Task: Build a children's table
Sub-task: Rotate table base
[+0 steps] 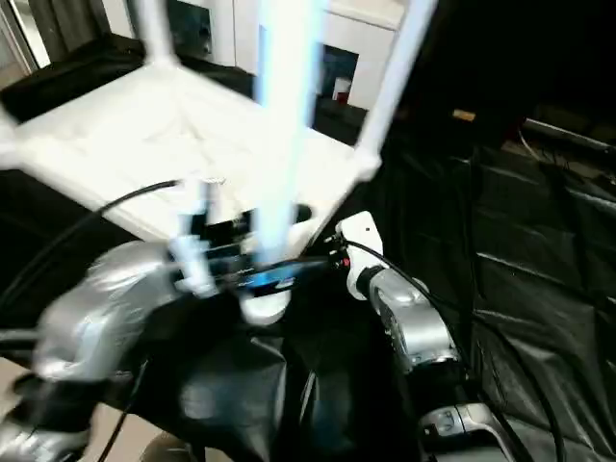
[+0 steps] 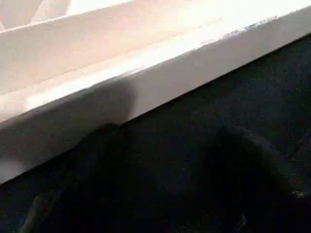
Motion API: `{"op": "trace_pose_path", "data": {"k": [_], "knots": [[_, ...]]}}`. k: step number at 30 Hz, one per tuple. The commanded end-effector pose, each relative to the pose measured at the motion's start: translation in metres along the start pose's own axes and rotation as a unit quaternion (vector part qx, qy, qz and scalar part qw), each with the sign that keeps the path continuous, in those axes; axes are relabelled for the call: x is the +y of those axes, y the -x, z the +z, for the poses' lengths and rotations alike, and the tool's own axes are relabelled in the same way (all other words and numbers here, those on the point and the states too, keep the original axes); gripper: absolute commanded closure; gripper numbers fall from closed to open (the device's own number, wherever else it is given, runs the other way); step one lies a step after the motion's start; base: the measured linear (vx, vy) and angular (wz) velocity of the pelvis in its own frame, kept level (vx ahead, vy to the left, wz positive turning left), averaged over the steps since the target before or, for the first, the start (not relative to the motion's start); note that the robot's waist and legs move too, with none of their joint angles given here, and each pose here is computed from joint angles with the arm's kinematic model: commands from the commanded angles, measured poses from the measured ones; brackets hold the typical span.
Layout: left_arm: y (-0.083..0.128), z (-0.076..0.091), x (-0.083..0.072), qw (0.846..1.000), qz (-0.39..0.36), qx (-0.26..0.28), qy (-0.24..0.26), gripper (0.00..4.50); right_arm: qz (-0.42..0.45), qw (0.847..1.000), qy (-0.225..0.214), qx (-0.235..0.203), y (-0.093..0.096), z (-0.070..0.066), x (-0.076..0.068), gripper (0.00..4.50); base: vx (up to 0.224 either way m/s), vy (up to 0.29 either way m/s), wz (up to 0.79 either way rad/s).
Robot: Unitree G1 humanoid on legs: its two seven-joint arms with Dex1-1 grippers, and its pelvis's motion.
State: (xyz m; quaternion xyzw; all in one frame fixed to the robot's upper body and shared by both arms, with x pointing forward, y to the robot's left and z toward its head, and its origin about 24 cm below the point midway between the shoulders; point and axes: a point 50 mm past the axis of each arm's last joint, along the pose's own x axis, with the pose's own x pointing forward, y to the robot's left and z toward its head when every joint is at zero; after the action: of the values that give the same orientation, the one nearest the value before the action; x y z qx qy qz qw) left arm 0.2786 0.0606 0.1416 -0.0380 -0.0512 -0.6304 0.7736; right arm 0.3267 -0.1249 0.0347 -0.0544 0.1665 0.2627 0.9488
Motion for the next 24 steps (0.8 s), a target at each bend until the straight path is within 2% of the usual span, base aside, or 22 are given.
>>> {"op": "trace_pose_path", "data": {"k": [1,7,11,16,21,24], "knots": [[-0.013,-0.007,-0.005,1.000,-0.015,0.014,-0.001,0.05,0.019,1.000,0.005,-0.012,-0.004,0.006,0.006,0.92,0.000,0.000,0.00],[-0.030,-0.010,-0.015,0.999,-0.042,0.002,0.002,0.05,0.027,0.999,0.003,-0.026,-0.004,0.009,0.007,0.92,0.000,0.000,0.00],[-0.050,-0.012,-0.028,0.997,-0.077,-0.012,0.004,0.05,0.058,0.998,0.001,-0.038,-0.006,0.013,0.016,0.92,0.000,0.000,0.00],[-0.058,-0.011,-0.031,0.996,-0.088,-0.019,0.006,0.05,0.076,0.996,0.003,-0.045,-0.007,0.015,0.021,0.92,0.000,0.000,0.00],[-0.057,-0.015,-0.023,0.998,-0.055,-0.003,-0.010,0.05,0.045,0.998,0.009,-0.040,-0.008,0.013,0.014,0.92,0.000,0.000,0.00],[-0.050,-0.020,-0.006,0.999,0.008,0.026,-0.036,0.05,-0.002,0.999,0.010,-0.035,-0.007,0.012,0.001,0.92,0.000,0.000,0.00]]}}
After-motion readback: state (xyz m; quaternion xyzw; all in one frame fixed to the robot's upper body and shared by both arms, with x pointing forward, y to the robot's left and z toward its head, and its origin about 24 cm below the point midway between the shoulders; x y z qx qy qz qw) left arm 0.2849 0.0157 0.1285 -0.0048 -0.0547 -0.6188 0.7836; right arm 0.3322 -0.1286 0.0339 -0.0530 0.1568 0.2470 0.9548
